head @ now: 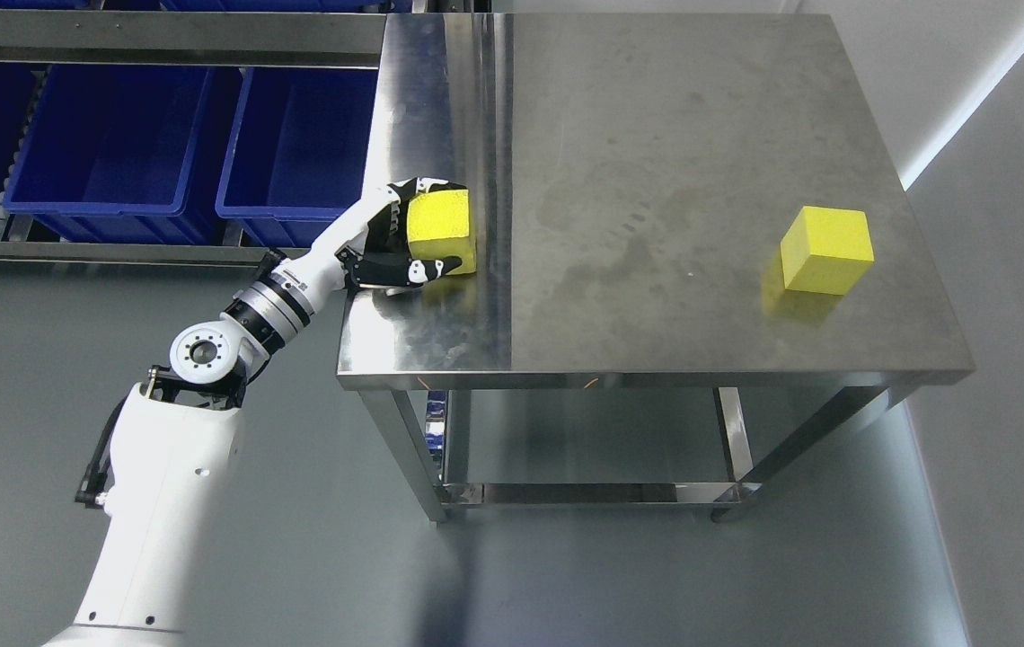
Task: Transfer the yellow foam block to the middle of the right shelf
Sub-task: 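Lift the yellow cube up off the table with the left hand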
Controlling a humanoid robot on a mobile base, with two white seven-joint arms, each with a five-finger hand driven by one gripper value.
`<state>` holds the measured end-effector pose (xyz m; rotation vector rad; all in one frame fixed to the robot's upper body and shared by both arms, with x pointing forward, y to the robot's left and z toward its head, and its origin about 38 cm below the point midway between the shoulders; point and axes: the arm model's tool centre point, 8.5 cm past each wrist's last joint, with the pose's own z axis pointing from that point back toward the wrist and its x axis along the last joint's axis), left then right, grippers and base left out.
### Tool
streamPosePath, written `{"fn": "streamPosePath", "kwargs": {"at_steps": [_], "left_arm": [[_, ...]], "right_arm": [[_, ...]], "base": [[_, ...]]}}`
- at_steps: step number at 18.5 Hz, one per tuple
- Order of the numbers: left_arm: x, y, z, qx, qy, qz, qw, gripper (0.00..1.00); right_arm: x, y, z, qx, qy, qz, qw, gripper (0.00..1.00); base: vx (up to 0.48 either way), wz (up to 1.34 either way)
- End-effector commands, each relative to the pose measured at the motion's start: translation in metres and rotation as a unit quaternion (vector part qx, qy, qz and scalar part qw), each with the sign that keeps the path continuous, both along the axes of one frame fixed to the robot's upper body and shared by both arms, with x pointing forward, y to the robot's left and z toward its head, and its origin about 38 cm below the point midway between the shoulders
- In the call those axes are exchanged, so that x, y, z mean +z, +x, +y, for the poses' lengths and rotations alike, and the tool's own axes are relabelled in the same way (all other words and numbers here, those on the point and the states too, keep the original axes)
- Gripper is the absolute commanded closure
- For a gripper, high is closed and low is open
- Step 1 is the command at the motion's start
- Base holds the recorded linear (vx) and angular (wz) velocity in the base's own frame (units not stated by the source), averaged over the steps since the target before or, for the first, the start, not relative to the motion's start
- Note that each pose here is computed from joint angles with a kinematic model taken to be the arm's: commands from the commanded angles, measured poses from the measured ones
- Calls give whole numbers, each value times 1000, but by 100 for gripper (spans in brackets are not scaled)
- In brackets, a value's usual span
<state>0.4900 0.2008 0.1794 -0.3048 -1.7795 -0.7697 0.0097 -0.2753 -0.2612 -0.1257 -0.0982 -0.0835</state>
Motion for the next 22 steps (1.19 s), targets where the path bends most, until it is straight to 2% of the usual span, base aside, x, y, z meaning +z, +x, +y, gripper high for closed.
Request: {"fn": "streamPosePath", "kwargs": {"at_steps": [1,3,5,6,11,15,18,22], "left_arm": [[69,11,45,78,-204,-87,972,55],[71,13,69,157,-280,-89,943,55],[63,10,83,235,-312,-94,916,55],[53,6,84,249,-315,-90,911,55],[18,-31,60,231,-285,-31,930,57],[30,-33,59,237,-279,2,931,57],[55,-33,56,227,-280,-9,933,57],[69,-32,58,242,-289,-19,926,57]], "right_arm": [[1,5,-12,2,-9,-7,1000,0],[1,5,-12,2,-9,-7,1000,0],[1,5,-12,2,-9,-7,1000,0],[1,5,-12,2,-9,-7,1000,0],[1,5,-12,2,-9,-7,1000,0],[1,5,-12,2,-9,-7,1000,0],[1,5,-12,2,-9,-7,1000,0],[1,5,-12,2,-9,-7,1000,0]], "base": [[-3,12],[4,-12],[6,-47],[1,-58],[2,-7],[0,0],[0,0],[-1,53]]}}
